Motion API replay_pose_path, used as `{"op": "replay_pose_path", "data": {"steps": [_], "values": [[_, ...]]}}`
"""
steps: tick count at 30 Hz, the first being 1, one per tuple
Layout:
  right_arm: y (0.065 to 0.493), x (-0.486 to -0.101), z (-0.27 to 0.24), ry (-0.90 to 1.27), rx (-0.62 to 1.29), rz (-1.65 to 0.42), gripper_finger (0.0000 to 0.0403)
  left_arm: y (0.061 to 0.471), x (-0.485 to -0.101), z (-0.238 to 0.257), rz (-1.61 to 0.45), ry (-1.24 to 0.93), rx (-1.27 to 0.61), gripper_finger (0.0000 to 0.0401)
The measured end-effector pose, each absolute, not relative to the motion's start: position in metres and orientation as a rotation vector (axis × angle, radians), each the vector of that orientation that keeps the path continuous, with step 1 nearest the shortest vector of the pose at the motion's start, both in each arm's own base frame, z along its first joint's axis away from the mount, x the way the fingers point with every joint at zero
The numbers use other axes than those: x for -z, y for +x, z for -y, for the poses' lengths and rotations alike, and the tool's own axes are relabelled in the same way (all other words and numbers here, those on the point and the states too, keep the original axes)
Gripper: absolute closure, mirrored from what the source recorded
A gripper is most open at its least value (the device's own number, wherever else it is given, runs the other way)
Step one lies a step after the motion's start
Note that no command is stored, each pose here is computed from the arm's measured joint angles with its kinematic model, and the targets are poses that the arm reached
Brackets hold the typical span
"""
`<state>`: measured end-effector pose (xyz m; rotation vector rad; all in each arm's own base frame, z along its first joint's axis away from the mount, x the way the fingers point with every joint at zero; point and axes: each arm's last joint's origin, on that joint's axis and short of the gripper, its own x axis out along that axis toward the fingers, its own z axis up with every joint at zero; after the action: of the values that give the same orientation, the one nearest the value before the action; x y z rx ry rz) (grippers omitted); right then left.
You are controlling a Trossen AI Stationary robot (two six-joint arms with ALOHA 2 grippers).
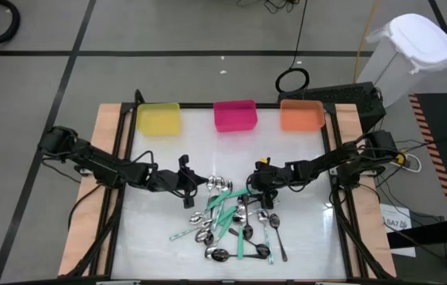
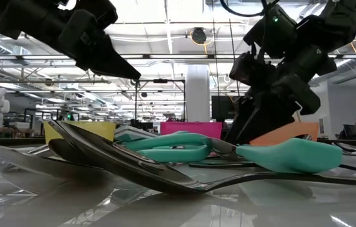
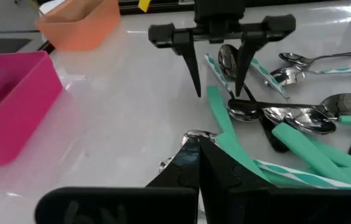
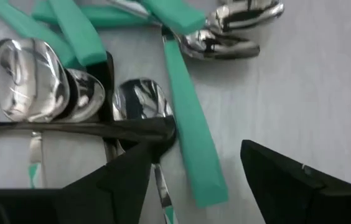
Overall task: Sort silverware by color (type)
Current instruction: Put the light green spoon into the yellow bin
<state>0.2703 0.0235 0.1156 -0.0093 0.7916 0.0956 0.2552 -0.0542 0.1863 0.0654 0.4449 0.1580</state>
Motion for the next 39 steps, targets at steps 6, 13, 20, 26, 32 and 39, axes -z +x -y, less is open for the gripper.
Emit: {"op": "replay_pose_path", "data": {"steps": [6, 13, 20, 26, 32, 39], "values": [[0.272, -0.106, -0.021, -0.004, -0.090, -0.818, 0.0170, 0.256, -0.186, 0.053, -0.445, 0.069, -0.162, 0.0400], [0.272, -0.102, -0.016, 0.010, -0.077, -0.841, 0.0217, 0.256, -0.187, 0.052, -0.439, 0.067, -0.168, 0.0400], [0.272, -0.103, -0.014, 0.042, -0.125, -0.843, 0.0284, 0.256, -0.187, 0.052, -0.439, 0.067, -0.168, 0.0400], [0.271, -0.103, -0.010, 0.044, -0.124, -0.849, 0.0323, 0.256, -0.187, 0.052, -0.439, 0.061, -0.169, 0.0400], [0.271, -0.102, -0.010, 0.020, -0.134, -0.849, 0.0319, 0.256, -0.187, 0.052, -0.438, 0.057, -0.170, 0.0400], [0.280, -0.111, -0.011, -0.006, -0.147, -0.891, 0.0322, 0.256, -0.187, 0.052, -0.438, 0.041, -0.173, 0.0400]]}}
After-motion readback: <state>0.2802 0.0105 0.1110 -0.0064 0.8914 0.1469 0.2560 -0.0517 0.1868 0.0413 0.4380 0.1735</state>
